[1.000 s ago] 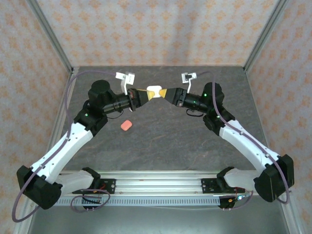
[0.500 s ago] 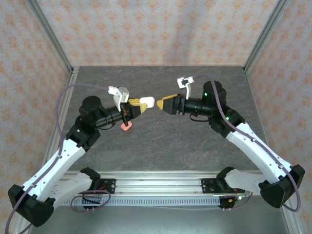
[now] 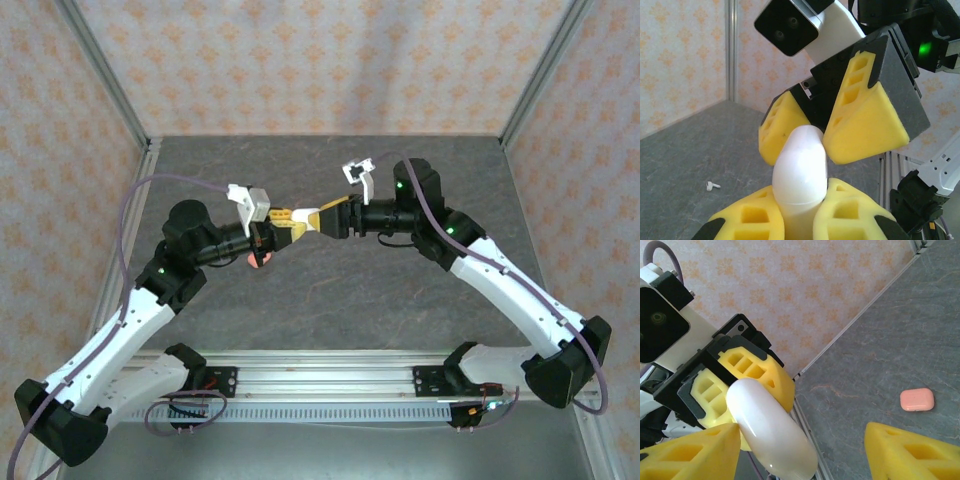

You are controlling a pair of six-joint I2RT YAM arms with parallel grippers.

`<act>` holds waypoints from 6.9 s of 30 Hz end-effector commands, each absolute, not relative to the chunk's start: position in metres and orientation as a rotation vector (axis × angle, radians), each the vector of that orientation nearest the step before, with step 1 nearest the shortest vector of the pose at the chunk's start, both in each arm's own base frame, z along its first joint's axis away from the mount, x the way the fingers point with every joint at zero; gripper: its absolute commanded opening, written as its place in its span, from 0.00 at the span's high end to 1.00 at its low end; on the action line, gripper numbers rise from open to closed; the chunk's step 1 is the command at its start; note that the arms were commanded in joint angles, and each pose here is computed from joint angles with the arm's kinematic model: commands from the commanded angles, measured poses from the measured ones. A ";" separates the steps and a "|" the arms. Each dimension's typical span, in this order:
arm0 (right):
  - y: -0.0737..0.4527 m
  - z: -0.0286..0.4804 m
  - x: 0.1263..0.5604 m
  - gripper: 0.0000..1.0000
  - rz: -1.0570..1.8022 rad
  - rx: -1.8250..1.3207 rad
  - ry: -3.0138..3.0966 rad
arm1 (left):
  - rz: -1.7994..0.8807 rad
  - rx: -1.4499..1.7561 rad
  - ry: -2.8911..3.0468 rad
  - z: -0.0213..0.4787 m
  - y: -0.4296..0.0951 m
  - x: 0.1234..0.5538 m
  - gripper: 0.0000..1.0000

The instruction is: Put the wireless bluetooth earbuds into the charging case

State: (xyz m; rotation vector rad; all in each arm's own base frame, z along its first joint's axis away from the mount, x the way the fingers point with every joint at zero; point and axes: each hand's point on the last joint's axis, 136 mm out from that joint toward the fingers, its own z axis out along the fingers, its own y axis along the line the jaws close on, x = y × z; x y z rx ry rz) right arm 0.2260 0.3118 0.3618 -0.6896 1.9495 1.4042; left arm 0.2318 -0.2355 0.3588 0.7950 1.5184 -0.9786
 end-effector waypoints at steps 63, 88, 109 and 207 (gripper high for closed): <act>0.460 0.045 0.447 0.46 0.419 -0.282 2.615 | -0.615 0.763 1.655 0.306 -0.173 0.200 1.00; 0.421 0.027 0.429 0.73 0.160 -0.404 2.665 | -0.599 0.755 1.669 0.306 -0.172 0.204 1.00; 0.243 0.007 0.323 0.75 -0.026 -0.124 2.874 | -0.783 0.762 1.680 0.298 -0.204 0.222 1.00; 0.300 0.326 0.306 0.83 0.865 -0.067 1.840 | -0.757 0.682 1.676 0.269 -0.216 0.255 1.00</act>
